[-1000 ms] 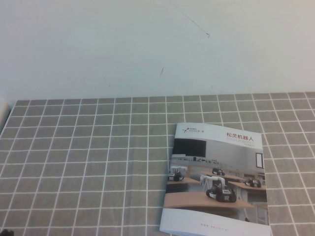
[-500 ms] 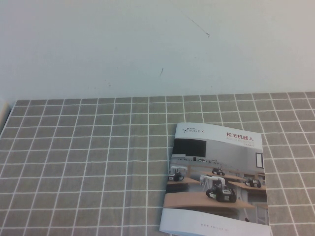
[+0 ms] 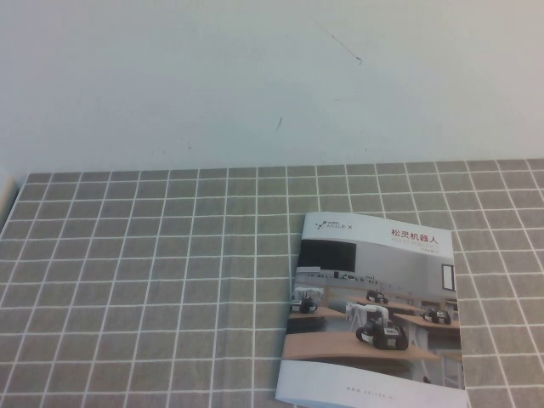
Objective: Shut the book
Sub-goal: 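Close the open booklet and leave it lying on the table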
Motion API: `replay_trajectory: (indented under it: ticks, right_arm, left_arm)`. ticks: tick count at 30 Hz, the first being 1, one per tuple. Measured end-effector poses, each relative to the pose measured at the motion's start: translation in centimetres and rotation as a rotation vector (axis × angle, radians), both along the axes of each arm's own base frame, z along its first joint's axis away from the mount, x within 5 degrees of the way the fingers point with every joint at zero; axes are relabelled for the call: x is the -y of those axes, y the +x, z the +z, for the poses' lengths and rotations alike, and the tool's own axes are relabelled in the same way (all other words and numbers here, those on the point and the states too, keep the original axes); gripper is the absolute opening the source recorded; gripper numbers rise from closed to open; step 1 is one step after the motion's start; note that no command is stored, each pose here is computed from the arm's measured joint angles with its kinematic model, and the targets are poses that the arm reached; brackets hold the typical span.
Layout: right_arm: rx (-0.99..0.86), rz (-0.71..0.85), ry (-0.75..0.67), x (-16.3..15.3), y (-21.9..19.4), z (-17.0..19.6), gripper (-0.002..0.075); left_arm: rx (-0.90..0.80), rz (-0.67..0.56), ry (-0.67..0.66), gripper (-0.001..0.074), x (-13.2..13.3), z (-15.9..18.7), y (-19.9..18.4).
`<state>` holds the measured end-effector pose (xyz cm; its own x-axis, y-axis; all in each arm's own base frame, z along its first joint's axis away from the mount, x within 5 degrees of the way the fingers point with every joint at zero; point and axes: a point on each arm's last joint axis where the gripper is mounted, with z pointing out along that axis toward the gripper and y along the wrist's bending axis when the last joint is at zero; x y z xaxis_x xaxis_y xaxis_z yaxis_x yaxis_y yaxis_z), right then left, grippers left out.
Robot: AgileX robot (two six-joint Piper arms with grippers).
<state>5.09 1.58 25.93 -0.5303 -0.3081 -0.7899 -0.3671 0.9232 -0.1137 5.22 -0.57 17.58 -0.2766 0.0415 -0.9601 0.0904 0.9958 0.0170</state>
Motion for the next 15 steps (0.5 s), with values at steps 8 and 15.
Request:
replay_trajectory:
  ticks: [8, 15]
  right_arm:
    - [0.000, 0.000, 0.000, 0.00, 0.00, 0.00, -0.0003]
    - [0.000, 0.000, 0.001, 0.00, 0.00, 0.00, -0.0003]
  left_arm:
    - [-0.008, 0.022, -0.091, -0.0003, 0.04, 0.00, 0.00]
    - [-0.009, 0.026, -0.105, -0.0003, 0.04, 0.00, 0.00]
